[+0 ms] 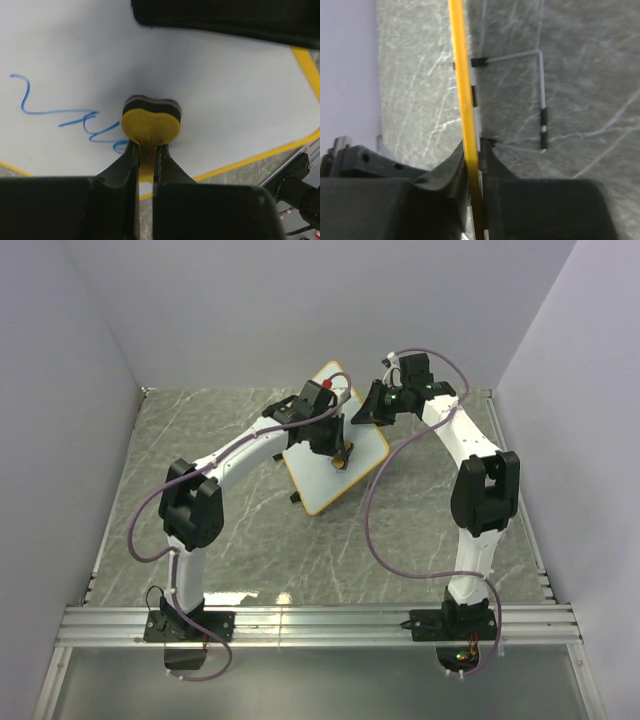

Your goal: Erase the whiteboard

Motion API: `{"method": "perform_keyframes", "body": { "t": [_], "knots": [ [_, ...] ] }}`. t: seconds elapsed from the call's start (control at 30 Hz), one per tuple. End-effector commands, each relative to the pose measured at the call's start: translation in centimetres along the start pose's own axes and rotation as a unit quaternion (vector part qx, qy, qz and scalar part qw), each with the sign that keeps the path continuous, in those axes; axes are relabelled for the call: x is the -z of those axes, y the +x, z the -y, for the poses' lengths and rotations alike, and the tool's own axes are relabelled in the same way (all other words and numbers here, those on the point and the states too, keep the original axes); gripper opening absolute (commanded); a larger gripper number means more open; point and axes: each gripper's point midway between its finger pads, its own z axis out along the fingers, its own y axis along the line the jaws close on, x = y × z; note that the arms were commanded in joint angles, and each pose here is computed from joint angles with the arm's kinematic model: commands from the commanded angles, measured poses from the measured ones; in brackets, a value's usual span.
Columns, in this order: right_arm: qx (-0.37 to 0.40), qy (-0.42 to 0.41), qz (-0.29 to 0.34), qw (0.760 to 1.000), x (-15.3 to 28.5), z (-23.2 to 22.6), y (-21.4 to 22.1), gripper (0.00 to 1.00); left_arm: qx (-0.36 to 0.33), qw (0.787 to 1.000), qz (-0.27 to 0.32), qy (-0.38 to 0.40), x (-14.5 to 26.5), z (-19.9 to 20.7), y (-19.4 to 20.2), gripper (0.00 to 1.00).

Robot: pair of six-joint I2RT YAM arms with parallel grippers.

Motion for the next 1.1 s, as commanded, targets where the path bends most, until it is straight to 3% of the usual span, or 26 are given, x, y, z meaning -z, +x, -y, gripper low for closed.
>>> {"method": "perform_keyframes", "body": {
  "t": [0.0,0.4,0.57,0.8,1.07],
  "knots": [
    [0.007,0.065,0.005,0.998,0.6,1.7,-0.1,0.0,-0.025,0.999,0.005,0.03,0.8,1.1,0.8,0.0],
    [0.003,0.097,-0.013,0.995,0.1,3.1,0.3,0.0,-0.066,0.994,-0.015,0.09,1.4,4.0,6.6,0.0],
    [0.0,0.096,-0.021,0.995,-0.1,3.4,0.9,0.0,-0.061,0.995,-0.022,0.08,0.5,3.3,7.4,0.0],
    [-0.004,0.081,-0.022,0.997,0.0,2.9,1.1,0.0,-0.034,0.999,-0.02,0.001,-1.2,-0.7,8.0,0.0],
    [0.0,0.054,-0.035,0.998,-0.2,1.8,2.3,0.0,0.02,0.996,0.014,-0.082,-1.6,-7.2,5.5,0.0]
  ]
}}
